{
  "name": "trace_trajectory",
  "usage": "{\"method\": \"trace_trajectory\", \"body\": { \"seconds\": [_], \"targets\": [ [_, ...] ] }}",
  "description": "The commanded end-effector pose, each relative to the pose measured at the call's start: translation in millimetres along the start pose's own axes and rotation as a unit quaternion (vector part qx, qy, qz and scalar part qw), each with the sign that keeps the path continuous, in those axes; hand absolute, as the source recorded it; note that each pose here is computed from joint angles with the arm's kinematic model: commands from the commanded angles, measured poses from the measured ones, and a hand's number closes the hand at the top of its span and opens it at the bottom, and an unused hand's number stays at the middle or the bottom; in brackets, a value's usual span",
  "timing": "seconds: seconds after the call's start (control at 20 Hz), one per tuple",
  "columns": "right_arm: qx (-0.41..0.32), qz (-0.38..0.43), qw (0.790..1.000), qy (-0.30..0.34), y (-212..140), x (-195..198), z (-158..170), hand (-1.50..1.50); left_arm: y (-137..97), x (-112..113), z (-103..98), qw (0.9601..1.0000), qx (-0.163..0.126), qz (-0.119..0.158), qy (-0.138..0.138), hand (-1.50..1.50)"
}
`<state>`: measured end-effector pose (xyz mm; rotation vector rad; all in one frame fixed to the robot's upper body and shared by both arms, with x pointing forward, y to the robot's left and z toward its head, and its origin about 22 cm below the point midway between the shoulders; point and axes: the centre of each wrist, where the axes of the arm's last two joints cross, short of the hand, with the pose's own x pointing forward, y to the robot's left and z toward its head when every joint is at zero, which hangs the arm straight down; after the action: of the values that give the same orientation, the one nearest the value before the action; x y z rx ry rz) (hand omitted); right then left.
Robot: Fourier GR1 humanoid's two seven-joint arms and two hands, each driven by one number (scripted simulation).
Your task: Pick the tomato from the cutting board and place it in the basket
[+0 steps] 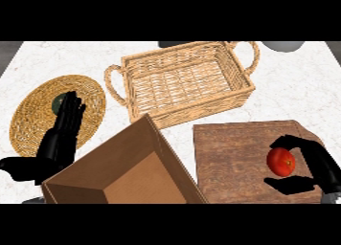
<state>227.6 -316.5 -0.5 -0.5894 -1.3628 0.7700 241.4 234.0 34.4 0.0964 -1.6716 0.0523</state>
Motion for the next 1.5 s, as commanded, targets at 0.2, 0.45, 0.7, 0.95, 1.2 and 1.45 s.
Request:
{"method": "trace_trajectory", "body": {
  "seconds": [0.2,0.45,0.7,0.95,1.2,1.45],
  "targets": [
    [-0.007,0.048,0.999,-0.021,15,5,5,1.50,-17,0,-6,1.0000,0.002,-0.005,0.004,0.00],
    [0.061,0.154,0.982,-0.094,84,107,-8,1.50,-10,-3,-6,0.9996,-0.028,0.005,0.000,0.00],
    [0.134,0.255,0.948,-0.137,133,168,-11,1.50,-25,5,-12,0.9983,-0.057,0.005,-0.013,0.00],
    [0.095,0.274,0.944,-0.156,168,208,12,1.50,-27,1,-12,0.9986,-0.051,0.010,-0.009,0.00],
    [0.078,0.160,0.969,-0.173,181,237,45,1.50,-12,9,-17,0.9991,-0.040,0.003,-0.009,0.00],
    [0.022,0.045,0.971,-0.234,153,277,67,1.50,1,5,-13,0.9994,-0.035,0.006,0.004,0.00]
  ]
}}
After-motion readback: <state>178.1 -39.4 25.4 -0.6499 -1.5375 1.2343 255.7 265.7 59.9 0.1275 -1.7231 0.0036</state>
